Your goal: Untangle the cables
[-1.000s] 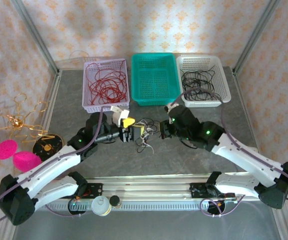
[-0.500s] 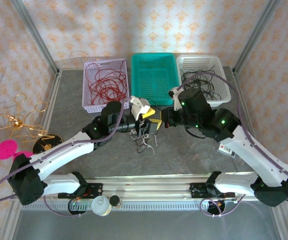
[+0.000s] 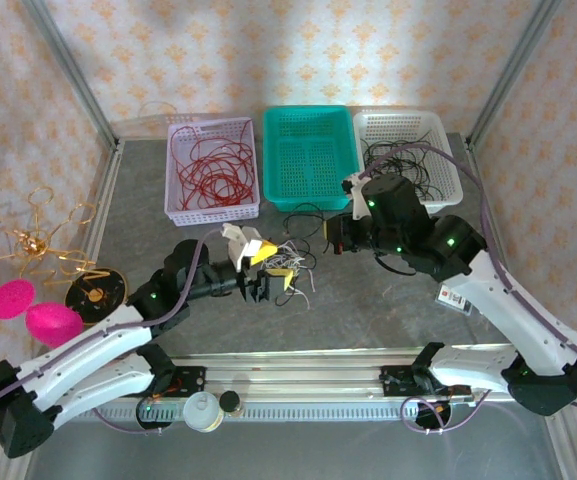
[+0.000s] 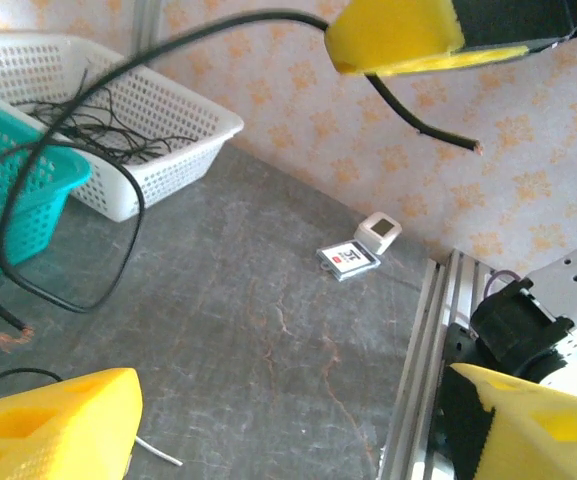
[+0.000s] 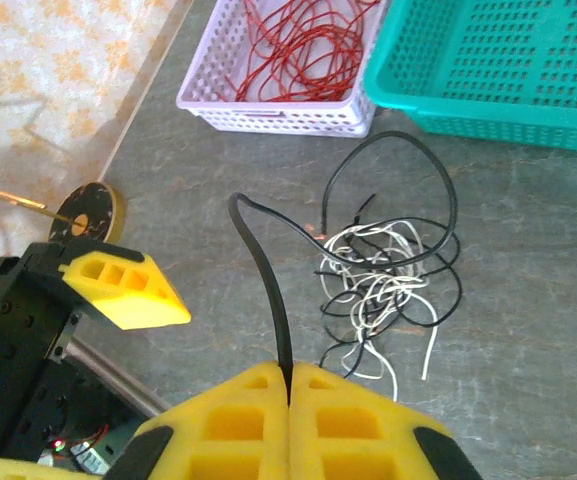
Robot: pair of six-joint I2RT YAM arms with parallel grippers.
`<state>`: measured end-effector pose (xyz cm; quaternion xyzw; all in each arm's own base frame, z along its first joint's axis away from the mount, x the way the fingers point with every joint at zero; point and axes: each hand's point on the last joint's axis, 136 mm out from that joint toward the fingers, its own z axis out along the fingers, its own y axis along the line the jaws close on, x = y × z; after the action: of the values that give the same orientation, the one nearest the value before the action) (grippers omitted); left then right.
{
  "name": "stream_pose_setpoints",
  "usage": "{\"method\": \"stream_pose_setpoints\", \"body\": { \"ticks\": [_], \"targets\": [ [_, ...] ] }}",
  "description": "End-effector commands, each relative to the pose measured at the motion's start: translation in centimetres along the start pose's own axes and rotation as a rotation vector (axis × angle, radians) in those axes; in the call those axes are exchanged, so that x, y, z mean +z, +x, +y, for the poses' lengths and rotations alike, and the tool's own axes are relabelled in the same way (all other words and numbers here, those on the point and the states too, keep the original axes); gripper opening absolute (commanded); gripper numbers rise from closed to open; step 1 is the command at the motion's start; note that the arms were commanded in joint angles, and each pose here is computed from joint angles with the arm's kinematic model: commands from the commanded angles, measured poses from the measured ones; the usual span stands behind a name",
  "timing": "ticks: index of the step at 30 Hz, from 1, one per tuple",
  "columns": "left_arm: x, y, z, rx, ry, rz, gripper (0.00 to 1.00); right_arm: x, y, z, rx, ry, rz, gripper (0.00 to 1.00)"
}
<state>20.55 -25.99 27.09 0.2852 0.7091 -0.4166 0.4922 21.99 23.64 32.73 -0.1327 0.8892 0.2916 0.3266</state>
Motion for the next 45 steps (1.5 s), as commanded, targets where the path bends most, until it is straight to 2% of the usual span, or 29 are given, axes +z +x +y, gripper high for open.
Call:
{"method": "stream_pose_setpoints", "body": {
  "ticks": [1, 3, 7, 11, 18, 19, 21, 23, 25, 26, 28, 30, 33, 36, 40, 45],
  "targets": [
    [-1.1, -2.0, 0.9, 0.029, -0.058, -0.032, 0.81, -0.5, -0.8, 1.7, -0.015, -0.081, -0.011, 0.00],
    [-1.4, -2.9, 1.2, 0.061, -0.071, -0.012, 0.77, -0.1, -0.4, 2.0, -0.019, -0.111, 0.003, 0.00],
    [-1.0, -3.3, 2.6, 0.121, -0.072, 0.070, 0.62, -0.1, 0.4, 3.0, -0.041, -0.190, 0.010, 0.00],
    [0.1, -2.7, 3.9, 0.144, -0.050, 0.112, 0.57, -0.6, 1.0, 4.2, -0.074, -0.266, 0.026, 0.00],
    [1.6, -2.3, 4.2, 0.111, -0.016, 0.130, 0.36, -0.7, 1.4, 5.4, -0.094, -0.336, 0.059, 0.00],
    [1.7, -2.2, 4.3, 0.107, -0.017, 0.137, 0.31, -0.7, 1.4, 5.7, -0.095, -0.352, 0.058, 0.00],
    [1.7, -2.7, 5.2, 0.080, -0.073, 0.126, 0.00, -0.6, 1.1, 5.8, -0.094, -0.356, 0.047, 0.00],
    [1.2, -3.6, 5.9, 0.069, -0.134, 0.089, 0.00, -0.2, 0.4, 5.6, -0.087, -0.335, 0.022, 0.03],
    [0.7, -4.7, 5.9, 0.041, -0.157, 0.031, 0.00, -0.2, -0.8, 5.4, -0.055, -0.334, -0.026, 0.32],
    [0.5, -5.3, 5.6, 0.023, -0.154, -0.001, 0.00, -0.5, -1.7, 5.3, -0.024, -0.346, -0.067, 0.40],
    [0.1, -6.1, 5.0, -0.007, -0.134, -0.049, 0.00, -1.3, -3.3, 4.5, 0.028, -0.363, -0.144, 0.51],
    [-0.3, -6.7, 4.6, -0.032, -0.122, -0.080, 0.00, -1.6, -4.5, 2.1, 0.104, -0.329, -0.216, 0.58],
    [-0.8, -7.2, 3.6, -0.049, -0.084, -0.105, 0.00, -0.8, -4.2, -2.6, 0.248, -0.292, -0.287, 0.63],
    [-1.3, -7.6, 2.7, -0.051, -0.051, -0.123, 0.00, 1.2, -2.1, -4.7, 0.396, -0.407, -0.292, 0.65],
    [-1.4, -7.3, 2.2, -0.053, -0.023, -0.108, 0.00, 3.9, 0.8, -3.8, 0.488, -0.597, -0.226, 0.65],
    [-0.7, -6.1, 1.5, -0.075, 0.051, -0.095, 0.00, 4.4, 2.2, -0.3, 0.394, -0.692, -0.236, 0.66]
  ]
}}
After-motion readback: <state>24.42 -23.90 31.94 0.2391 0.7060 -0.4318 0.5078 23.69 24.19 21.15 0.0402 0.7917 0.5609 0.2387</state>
